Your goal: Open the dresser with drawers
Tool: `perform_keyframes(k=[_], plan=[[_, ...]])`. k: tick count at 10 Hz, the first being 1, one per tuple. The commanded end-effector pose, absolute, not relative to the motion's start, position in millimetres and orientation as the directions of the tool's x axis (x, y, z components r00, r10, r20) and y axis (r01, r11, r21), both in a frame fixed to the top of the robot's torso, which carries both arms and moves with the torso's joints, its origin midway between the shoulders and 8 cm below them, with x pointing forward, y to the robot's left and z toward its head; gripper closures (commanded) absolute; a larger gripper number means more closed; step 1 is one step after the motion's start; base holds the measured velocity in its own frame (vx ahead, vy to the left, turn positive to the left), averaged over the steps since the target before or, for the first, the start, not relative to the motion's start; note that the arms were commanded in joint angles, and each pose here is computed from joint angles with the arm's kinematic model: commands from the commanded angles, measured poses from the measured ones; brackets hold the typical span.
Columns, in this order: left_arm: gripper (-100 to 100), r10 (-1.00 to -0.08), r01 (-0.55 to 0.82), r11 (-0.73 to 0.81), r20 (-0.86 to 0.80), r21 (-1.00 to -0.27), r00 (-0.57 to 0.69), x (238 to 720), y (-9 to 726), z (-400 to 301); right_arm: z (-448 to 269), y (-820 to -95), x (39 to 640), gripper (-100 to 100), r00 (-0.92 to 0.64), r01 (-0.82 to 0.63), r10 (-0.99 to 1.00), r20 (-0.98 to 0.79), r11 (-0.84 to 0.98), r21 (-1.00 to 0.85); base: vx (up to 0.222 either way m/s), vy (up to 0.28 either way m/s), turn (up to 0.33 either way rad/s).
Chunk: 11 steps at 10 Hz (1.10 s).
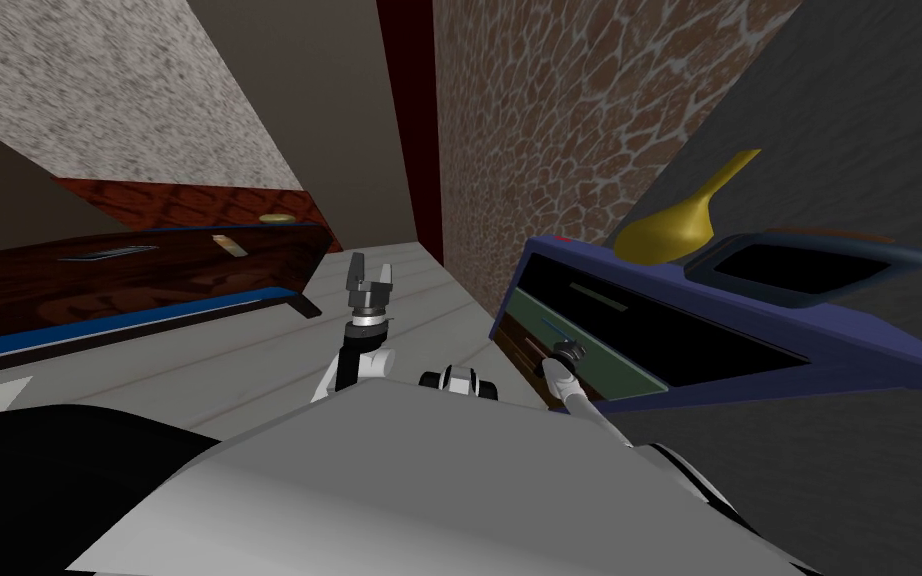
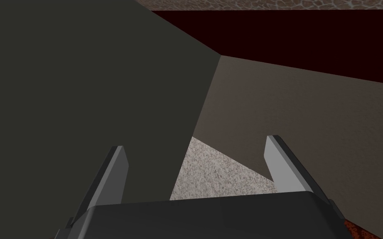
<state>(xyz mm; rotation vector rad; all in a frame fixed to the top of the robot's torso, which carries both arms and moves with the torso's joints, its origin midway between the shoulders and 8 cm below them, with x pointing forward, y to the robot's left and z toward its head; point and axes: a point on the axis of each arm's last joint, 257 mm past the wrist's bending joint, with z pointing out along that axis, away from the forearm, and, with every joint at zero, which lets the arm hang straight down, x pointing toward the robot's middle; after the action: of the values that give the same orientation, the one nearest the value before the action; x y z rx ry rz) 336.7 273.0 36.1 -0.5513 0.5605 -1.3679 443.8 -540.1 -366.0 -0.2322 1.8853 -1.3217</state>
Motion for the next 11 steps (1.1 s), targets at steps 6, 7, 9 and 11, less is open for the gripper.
perform_keyframes(k=[6, 7, 9, 11], plan=[[0, -0.992, 0.742, 0.12, -0.05, -0.66, 0.116, 336.6, 273.0, 36.1, -365.0, -536.0, 443.8, 100, -0.645, 0.278, -0.572, -0.507, 0.442, -0.853, 0.007, 0.014, -0.024], [0, -0.992, 0.742, 0.12, -0.05, -0.66, 0.116, 336.7, 273.0, 36.1, -361.8, -534.2, 446.0, 100, -0.639, 0.269, -0.591, -0.492, 0.427, -0.863, 0.004, 0.015, 0.001], [0, -0.992, 0.742, 0.12, -0.05, -0.66, 0.116, 336.6, 273.0, 36.1, -366.5, -538.3, 439.3, 100, -0.65, 0.268, -0.577, -0.494, 0.434, -0.86, 0.013, 0.014, -0.026], [0, -0.992, 0.742, 0.12, -0.05, -0.66, 0.116, 336.7, 273.0, 36.1, -375.9, -531.3, 435.9, 100, -0.652, 0.244, -0.581, -0.487, 0.447, -0.86, 0.006, 0.011, -0.02]])
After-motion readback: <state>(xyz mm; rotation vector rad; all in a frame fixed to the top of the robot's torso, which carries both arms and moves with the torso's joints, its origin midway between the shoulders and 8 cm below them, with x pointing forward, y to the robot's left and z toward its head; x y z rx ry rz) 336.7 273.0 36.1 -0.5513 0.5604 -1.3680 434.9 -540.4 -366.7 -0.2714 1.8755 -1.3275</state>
